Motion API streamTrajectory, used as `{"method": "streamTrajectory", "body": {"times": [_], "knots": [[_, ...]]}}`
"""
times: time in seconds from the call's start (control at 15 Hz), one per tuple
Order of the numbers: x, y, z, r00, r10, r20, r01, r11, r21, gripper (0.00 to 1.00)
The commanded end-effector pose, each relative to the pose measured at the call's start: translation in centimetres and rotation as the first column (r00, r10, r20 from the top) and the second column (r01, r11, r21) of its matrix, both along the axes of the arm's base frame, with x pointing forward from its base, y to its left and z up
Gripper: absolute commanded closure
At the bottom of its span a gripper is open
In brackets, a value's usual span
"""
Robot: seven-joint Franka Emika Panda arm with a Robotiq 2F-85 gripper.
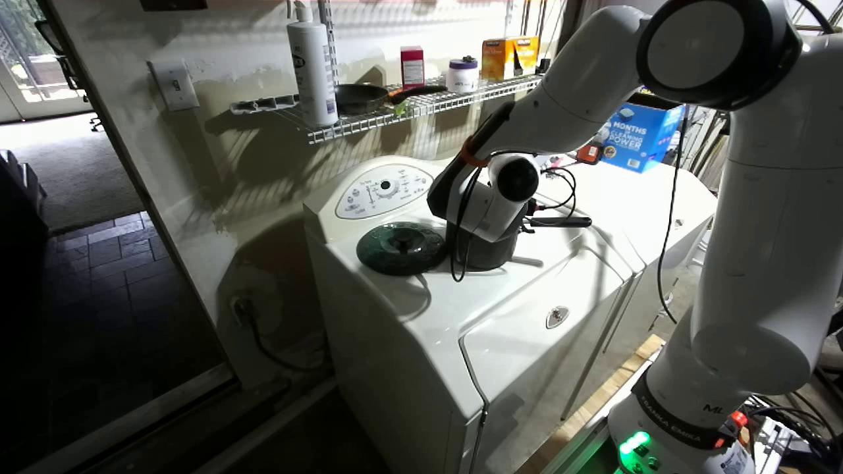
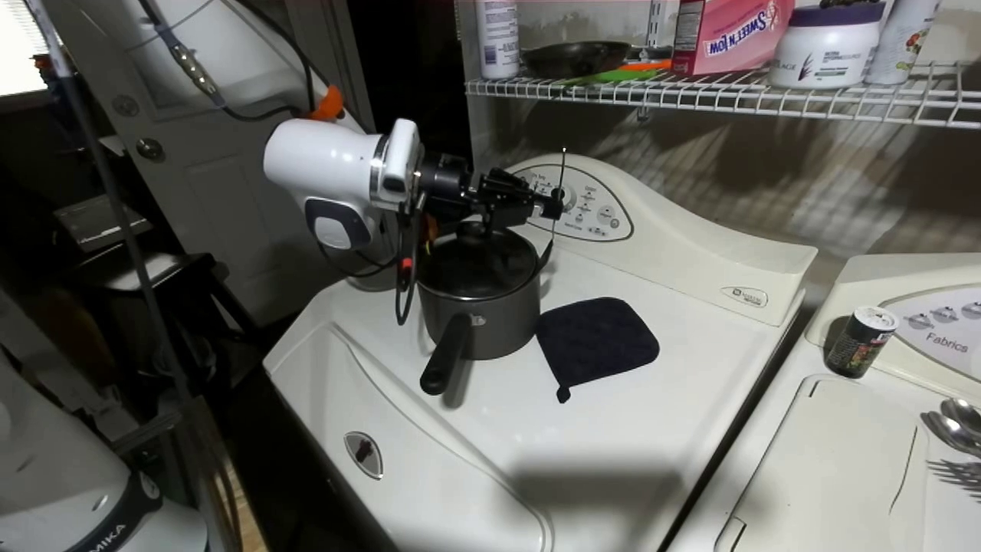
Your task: Put the spoon in the pot
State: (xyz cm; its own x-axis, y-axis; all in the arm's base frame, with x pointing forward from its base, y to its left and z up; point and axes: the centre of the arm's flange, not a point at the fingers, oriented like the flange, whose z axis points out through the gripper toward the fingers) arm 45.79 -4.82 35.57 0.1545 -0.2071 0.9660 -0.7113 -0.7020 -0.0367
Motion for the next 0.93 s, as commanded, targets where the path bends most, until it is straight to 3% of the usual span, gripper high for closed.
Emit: {"method": "streamTrajectory", "body": {"times": [0.0, 0.87], "knots": [[0.31, 1.03, -0.7, 1.0, -0.025, 0.015, 0.026, 0.999, -0.032, 0.98], [0.61, 1.27, -1.57, 1.0, -0.022, -0.014, 0.021, 0.999, -0.047, 0.98]]}}
